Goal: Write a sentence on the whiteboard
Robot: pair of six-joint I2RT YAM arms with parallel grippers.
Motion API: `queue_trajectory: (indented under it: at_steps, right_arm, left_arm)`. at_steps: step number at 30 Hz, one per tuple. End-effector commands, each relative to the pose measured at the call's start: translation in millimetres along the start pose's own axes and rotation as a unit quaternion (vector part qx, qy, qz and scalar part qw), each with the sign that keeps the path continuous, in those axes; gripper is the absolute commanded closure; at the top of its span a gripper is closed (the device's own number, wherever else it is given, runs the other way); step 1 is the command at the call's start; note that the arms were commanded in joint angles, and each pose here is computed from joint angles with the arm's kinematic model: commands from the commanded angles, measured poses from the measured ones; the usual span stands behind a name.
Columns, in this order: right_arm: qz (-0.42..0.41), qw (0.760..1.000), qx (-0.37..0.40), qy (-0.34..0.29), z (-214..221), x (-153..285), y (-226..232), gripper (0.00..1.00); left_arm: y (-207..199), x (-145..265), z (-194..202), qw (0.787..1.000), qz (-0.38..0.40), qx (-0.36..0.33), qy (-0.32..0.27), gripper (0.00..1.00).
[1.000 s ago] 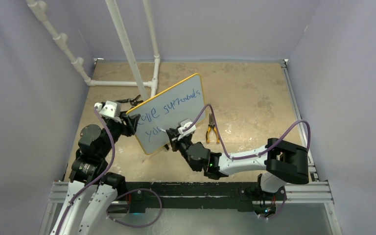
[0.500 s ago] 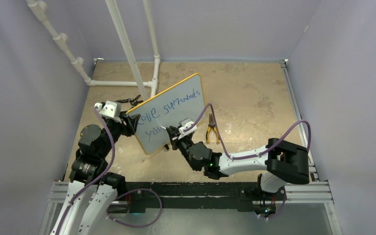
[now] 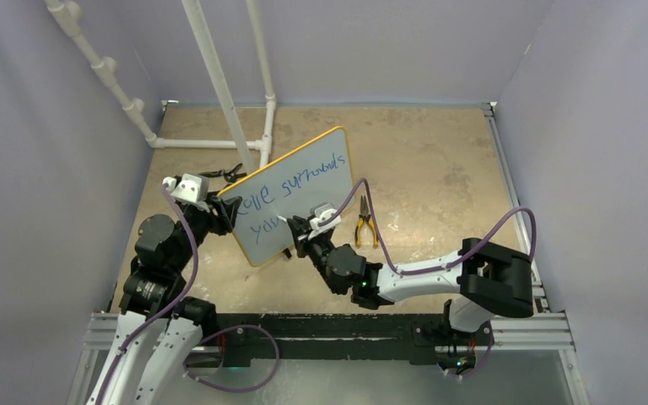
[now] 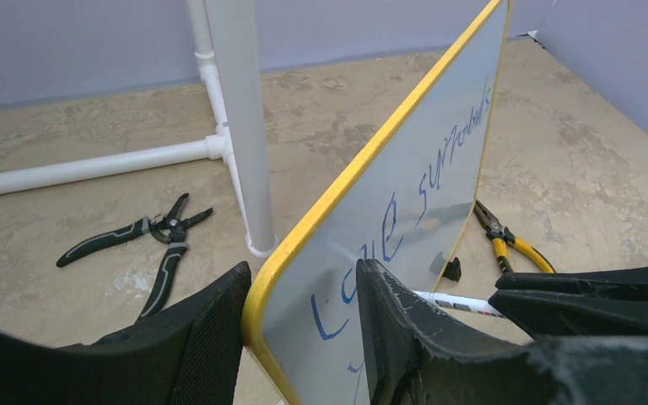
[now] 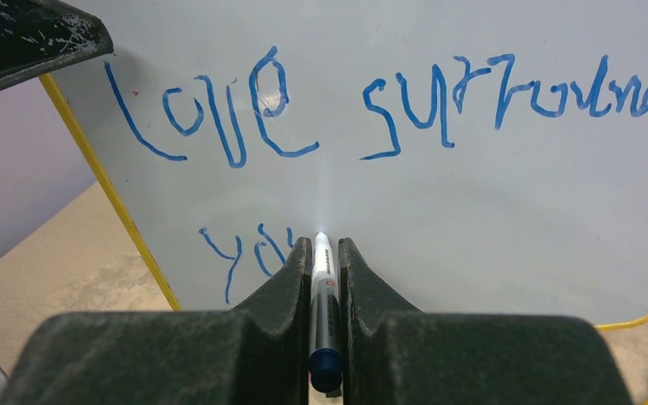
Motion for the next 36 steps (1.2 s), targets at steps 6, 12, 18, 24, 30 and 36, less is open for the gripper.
queue_trajectory:
  at_steps: [6,12,18,24,30,36]
  right_arm:
    - [0.023,0.999,-0.030,0.005,4,-1,-6,1.00]
    - [0.026,0.999,-0.032,0.015,11,2,-8,1.00]
    - [0.033,0.999,-0.024,0.017,13,1,-10,1.00]
    - [0.043,0.998,-0.016,0.029,22,3,-16,1.00]
    - [0.049,0.998,-0.015,0.027,19,4,-18,1.00]
    - [0.052,0.998,-0.015,0.012,5,7,-22,1.00]
  left_arm:
    - [-6,1,-9,1.000,0.020,0.000,-0.020,0.52]
    - [-6,0,-8,1.000,0.021,0.000,-0.019,0.52]
    - [-6,0,-8,1.000,0.020,0.000,-0.018,0.52]
    - [-6,1,-8,1.000,0.021,0.001,-0.019,0.52]
    - [-6,0,-9,1.000,0.021,0.001,-0.020,0.52]
    - [-6,0,-9,1.000,0.020,0.000,-0.020,0.52]
Point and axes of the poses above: each gripper's point midway between its finger pads, its own x axis back along the fingers, its own y axis along the line the jaws close on, z = x × y, the point moved 3 cm from there along x, back along the fingers, and after that the axes turned 7 degrees about -x, right-handed, at the moved point
